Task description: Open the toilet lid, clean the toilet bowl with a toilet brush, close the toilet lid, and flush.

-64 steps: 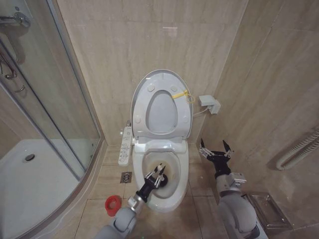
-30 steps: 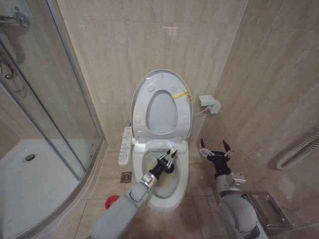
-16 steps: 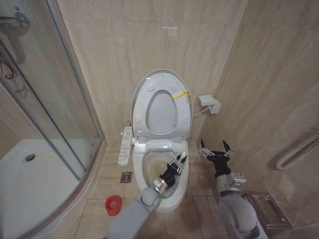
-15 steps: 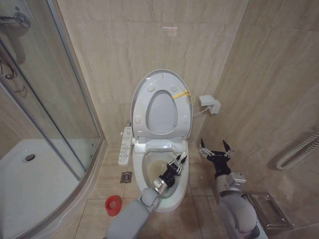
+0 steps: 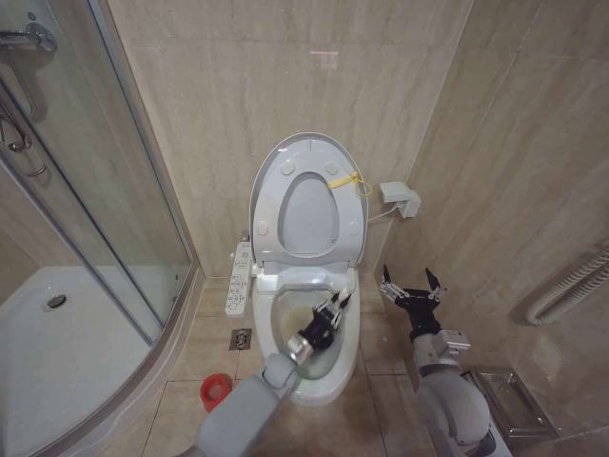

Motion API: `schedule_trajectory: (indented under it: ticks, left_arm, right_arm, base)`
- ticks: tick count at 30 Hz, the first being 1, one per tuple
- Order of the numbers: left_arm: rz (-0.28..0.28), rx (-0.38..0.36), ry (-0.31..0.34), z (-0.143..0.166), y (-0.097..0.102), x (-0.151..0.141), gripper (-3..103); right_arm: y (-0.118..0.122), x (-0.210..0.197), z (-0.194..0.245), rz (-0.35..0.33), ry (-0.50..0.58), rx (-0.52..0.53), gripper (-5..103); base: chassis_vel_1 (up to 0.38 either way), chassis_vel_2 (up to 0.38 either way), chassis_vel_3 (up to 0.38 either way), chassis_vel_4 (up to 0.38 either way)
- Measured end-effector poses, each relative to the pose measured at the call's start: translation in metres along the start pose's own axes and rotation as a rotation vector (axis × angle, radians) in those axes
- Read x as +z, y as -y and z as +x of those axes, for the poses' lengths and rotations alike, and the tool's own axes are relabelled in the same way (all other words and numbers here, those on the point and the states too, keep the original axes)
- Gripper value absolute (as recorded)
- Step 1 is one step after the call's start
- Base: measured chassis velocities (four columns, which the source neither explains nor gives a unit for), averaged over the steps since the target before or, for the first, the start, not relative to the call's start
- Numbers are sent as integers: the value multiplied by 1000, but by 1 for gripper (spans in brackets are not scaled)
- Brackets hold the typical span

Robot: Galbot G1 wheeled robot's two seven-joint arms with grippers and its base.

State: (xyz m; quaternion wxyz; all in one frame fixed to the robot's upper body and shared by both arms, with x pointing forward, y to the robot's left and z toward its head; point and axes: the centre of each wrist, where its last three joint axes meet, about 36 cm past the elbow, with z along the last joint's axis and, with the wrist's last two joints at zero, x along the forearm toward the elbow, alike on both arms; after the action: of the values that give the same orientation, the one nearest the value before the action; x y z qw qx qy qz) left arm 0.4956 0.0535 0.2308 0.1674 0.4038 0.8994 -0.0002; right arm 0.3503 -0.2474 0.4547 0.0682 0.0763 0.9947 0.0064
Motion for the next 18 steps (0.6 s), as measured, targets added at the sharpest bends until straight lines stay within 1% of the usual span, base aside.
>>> schedule_trajectory:
  ticks: [2, 4, 9, 10, 12, 14, 18]
  left_arm:
    - [-2, -14, 1, 12, -3, -2, 20]
    - [-4, -20, 4, 15, -6, -3, 20]
    - [-34, -63, 30, 24, -28, -22, 20]
    - [-34, -63, 30, 24, -28, -22, 20]
    - [-43, -87, 44, 30, -36, -33, 20]
    - [-46, -97, 49, 34, -38, -37, 20]
    - [-57, -135, 51, 59, -48, -47, 20]
  right_arm:
    - [0, 0, 0, 0, 0, 0, 100]
    - [0, 0, 0, 0, 0, 0, 100]
    - [0, 0, 0, 0, 0, 0, 100]
    - [0, 0, 0, 0, 0, 0, 100]
    - [0, 0, 0, 0, 0, 0, 100]
    - [0, 0, 0, 0, 0, 0, 100]
    - [0, 0, 0, 0, 0, 0, 100]
  base:
    - [0, 0, 0, 0]
    - [0, 0, 0, 0]
    - [0, 0, 0, 0]
    - [0, 0, 0, 0]
    - [0, 0, 0, 0]
    - [0, 0, 0, 0]
    - [0, 0, 0, 0]
